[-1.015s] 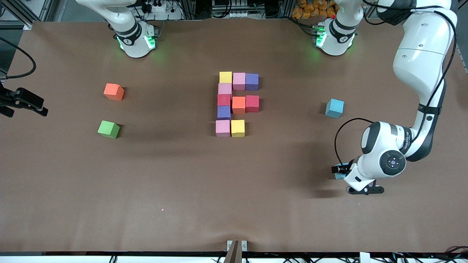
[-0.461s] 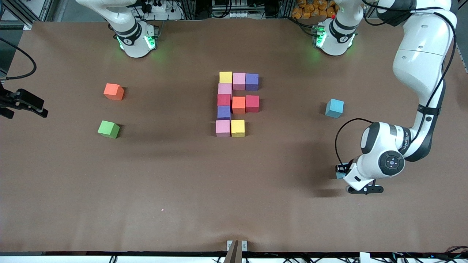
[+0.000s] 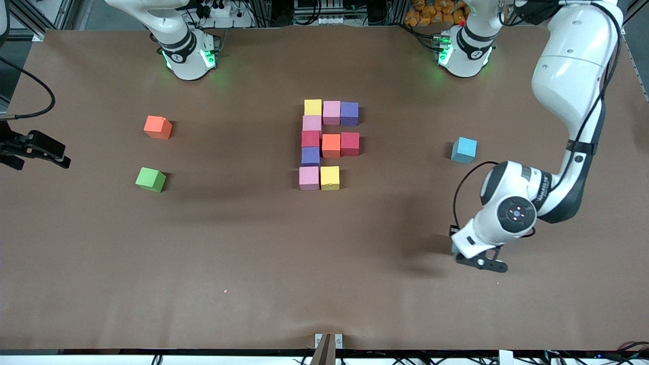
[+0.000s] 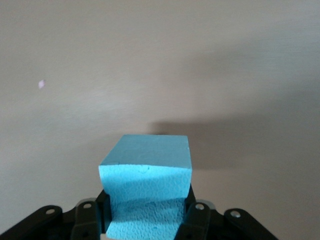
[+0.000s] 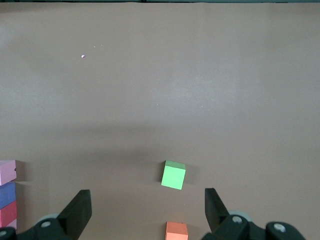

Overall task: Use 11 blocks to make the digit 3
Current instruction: 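Carry the cyan cube with the left gripper to the yellow cube, then lower the cyan cube beside the yellow cube and open the left gripper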

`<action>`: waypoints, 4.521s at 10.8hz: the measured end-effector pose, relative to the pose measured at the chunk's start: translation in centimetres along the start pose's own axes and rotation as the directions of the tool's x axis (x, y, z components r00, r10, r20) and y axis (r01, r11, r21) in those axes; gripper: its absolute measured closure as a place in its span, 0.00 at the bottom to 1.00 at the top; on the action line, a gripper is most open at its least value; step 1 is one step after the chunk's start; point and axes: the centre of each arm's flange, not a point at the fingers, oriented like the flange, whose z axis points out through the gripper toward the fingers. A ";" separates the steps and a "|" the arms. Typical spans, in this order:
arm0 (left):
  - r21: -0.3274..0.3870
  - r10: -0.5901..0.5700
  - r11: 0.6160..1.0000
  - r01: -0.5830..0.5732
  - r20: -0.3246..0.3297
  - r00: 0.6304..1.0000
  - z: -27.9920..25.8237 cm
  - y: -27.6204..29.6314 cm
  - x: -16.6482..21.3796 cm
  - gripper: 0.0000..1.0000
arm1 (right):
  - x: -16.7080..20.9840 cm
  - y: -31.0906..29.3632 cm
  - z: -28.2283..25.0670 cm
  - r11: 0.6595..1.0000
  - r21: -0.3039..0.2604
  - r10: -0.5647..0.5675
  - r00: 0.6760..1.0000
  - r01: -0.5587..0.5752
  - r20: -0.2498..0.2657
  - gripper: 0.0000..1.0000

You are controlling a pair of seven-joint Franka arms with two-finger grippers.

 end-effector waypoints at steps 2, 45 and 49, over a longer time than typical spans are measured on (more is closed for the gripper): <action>-0.039 0.079 0.996 -0.079 -0.013 0.997 -2.9 5.0 -0.1 0.45 | 0.0 0.0 0.1 1.000 0.000 -0.001 1.000 0.001 0.000 0.00; 0.072 0.947 0.319 -0.945 0.001 0.320 3.1 37.2 -13.4 0.45 | 0.4 0.1 1.0 1.000 0.001 0.001 1.000 -0.001 0.015 0.00; 0.071 0.951 0.307 -0.949 0.002 0.308 3.1 37.4 -13.5 0.45 | 0.4 0.2 1.0 1.000 0.000 0.003 1.000 -0.003 0.014 0.00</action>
